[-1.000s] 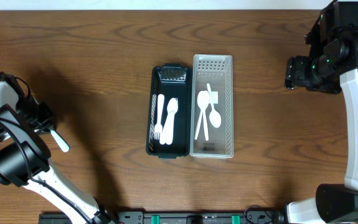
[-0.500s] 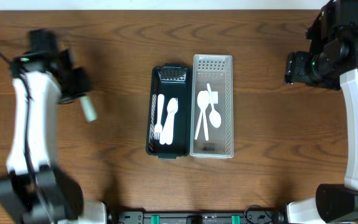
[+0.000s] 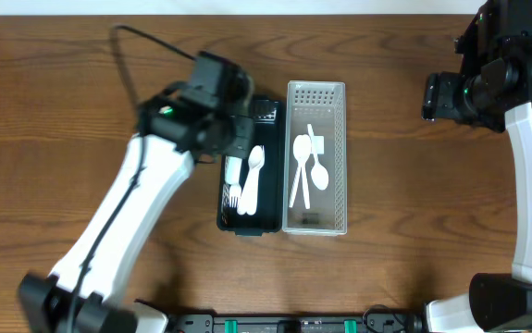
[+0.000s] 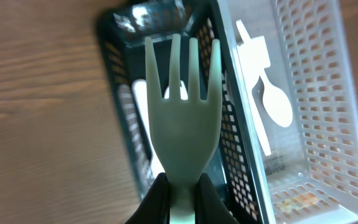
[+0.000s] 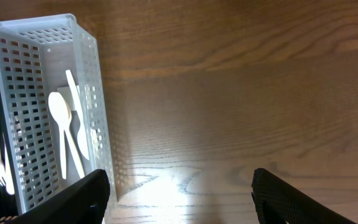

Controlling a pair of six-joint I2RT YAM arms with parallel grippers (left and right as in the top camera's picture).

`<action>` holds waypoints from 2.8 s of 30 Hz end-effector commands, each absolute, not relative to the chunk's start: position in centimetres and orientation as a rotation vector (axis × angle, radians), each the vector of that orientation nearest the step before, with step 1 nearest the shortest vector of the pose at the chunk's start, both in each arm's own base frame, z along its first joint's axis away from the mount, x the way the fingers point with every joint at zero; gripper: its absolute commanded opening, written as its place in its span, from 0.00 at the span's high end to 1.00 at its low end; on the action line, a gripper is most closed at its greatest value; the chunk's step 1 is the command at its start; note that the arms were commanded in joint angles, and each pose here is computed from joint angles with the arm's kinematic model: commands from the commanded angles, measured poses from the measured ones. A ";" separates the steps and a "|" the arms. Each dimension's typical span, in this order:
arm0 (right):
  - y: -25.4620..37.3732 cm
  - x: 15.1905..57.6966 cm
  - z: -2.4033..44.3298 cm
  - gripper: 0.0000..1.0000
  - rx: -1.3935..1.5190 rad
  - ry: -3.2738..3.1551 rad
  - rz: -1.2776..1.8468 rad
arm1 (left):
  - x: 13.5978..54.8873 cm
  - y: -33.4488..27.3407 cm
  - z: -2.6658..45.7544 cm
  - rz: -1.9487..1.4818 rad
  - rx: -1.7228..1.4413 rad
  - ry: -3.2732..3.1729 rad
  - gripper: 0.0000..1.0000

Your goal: Pack container

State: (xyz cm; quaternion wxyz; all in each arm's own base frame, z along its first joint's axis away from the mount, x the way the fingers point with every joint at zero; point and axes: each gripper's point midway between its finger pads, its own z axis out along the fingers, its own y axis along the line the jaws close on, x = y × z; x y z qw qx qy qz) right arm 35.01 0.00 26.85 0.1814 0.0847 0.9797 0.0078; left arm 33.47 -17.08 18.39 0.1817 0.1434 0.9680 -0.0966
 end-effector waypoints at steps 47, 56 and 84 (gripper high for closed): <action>5.8 60.2 31.4 0.01 -0.236 1.855 -0.144 | 53.0 3.2 32.0 0.348 -0.040 1.962 0.02; 0.8 55.3 31.5 0.01 -0.009 1.992 -0.131 | 46.9 0.2 31.2 0.174 0.102 1.982 0.02; -3.4 31.1 20.4 0.01 0.125 1.720 -0.200 | 25.5 0.6 23.7 0.157 0.071 1.642 0.02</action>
